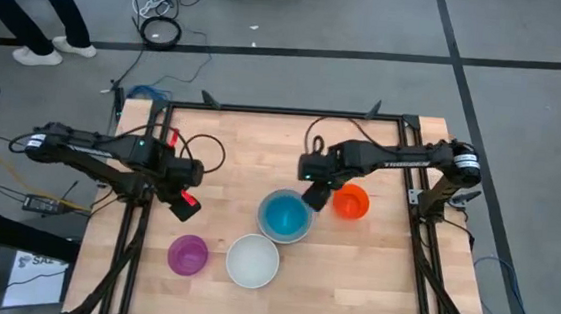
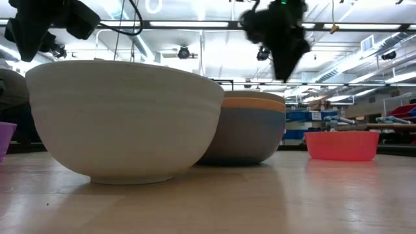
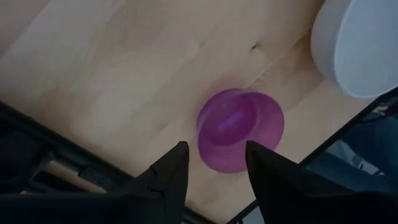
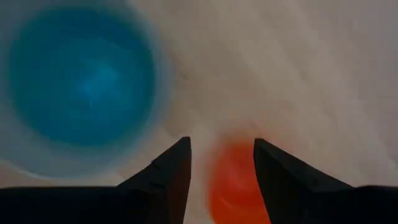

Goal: Nest bowls inside each other
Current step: Remove the blue bowl from the top of the gray bowl

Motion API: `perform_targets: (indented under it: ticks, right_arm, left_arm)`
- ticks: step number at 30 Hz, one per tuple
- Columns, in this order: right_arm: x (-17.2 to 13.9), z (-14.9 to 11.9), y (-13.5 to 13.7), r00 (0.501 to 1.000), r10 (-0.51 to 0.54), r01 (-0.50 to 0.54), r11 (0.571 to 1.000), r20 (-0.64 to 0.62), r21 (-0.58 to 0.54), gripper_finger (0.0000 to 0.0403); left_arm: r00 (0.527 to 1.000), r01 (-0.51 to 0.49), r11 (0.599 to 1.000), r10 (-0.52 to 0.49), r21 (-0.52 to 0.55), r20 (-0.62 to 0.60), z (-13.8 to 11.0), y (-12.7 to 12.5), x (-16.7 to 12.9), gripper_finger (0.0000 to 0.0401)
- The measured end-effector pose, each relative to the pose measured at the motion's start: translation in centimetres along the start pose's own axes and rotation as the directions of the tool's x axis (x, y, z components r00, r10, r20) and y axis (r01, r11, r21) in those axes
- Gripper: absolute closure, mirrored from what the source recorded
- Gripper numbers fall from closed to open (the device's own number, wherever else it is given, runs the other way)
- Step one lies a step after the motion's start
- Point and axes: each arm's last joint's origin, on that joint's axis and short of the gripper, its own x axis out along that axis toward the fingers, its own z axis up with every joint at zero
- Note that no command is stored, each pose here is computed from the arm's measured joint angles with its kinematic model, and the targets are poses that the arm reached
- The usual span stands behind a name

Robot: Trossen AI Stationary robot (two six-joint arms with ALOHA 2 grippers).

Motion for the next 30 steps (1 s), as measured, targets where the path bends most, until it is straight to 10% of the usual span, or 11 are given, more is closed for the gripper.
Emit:
perform_targets:
  ticks: [30]
  right_arm:
    - [-2.5, -4.0, -0.5, 0.983, -0.084, 0.095, 0.994, -0.161, 0.059, 0.0242]
  left_arm:
    - [0.99, 0.082, 0.996, -0.085, 0.033, 0.117, 0.7, -1.1, -0.1, 0.0234]
